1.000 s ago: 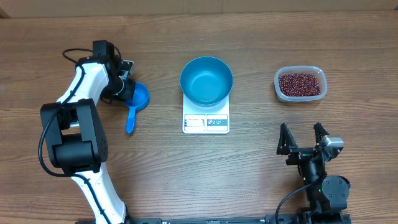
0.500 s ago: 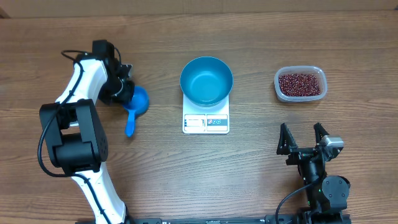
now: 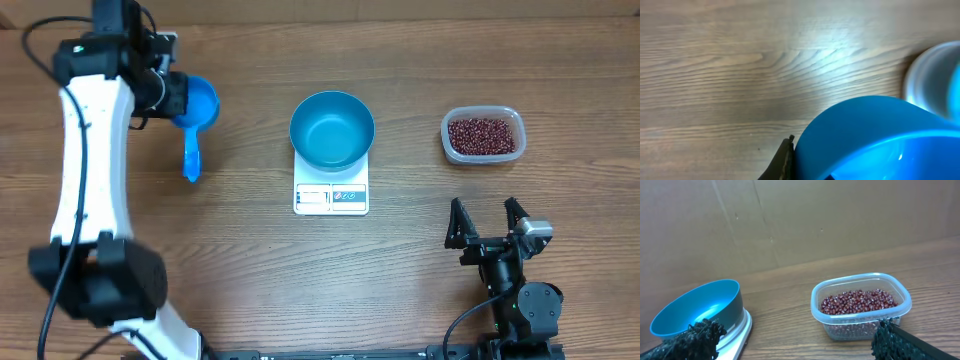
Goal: Scoop item into bowl and weigh 150g on scale
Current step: 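Lift the blue scoop with the left gripper and carry it over the bowl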
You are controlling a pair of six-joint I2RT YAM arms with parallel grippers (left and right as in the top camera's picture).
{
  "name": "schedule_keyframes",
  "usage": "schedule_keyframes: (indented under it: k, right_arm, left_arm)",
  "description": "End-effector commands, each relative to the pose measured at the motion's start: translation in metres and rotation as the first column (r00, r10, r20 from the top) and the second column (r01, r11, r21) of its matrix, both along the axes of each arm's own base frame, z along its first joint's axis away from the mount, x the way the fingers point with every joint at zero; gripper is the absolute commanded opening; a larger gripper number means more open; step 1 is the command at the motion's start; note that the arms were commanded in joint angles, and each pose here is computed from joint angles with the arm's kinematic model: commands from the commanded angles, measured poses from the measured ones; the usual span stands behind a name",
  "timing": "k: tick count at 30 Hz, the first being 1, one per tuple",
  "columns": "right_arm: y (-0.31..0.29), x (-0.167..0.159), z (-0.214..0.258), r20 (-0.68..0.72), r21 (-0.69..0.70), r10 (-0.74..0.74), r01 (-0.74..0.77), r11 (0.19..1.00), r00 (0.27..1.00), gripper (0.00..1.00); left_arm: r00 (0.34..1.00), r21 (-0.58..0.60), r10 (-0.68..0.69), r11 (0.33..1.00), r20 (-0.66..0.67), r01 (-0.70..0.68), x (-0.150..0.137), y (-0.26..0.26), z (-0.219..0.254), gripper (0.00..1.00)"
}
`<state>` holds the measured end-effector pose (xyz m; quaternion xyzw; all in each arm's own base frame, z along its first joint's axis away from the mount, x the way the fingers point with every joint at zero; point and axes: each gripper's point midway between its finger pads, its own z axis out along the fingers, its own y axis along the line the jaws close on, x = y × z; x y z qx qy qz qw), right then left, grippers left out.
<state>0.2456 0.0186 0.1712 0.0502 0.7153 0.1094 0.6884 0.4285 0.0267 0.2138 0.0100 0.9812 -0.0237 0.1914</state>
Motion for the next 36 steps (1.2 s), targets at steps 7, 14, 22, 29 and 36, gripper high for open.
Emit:
schedule_keyframes:
  k: [7, 14, 22, 29, 36]
  right_arm:
    - [0.0, 0.0, -0.002, 0.004, -0.005, 0.0, 0.0, 1.0, 1.0, 1.0]
    - [0.0, 0.0, -0.002, 0.004, -0.005, 0.0, 0.0, 1.0, 1.0, 1.0]
    - [0.0, 0.0, -0.002, 0.004, -0.005, 0.0, 0.0, 1.0, 1.0, 1.0]
    - [0.0, 0.0, -0.002, 0.004, -0.005, 0.0, 0.0, 1.0, 1.0, 1.0]
    - [0.0, 0.0, -0.002, 0.004, -0.005, 0.0, 0.0, 1.0, 1.0, 1.0]
  left_arm:
    - [0.881, -0.211, 0.446, 0.856, -0.158, -0.471, -0.056, -0.031, 0.036, 0.04]
    - [0.782, -0.183, 0.54, 0.773, -0.313, -0.607, -0.086, -0.066, 0.029, 0.04]
    - [0.619, -0.021, 0.735, 0.639, -0.277, -0.769, -0.111, -0.087, 0.024, 0.04]
    - [0.612, 0.01, 0.77, 0.623, -0.181, -0.782, -0.126, -0.134, 0.024, 0.04]
    - [0.647, 0.041, 0.74, 0.663, -0.182, -0.747, -0.13, -0.161, 0.012, 0.04]
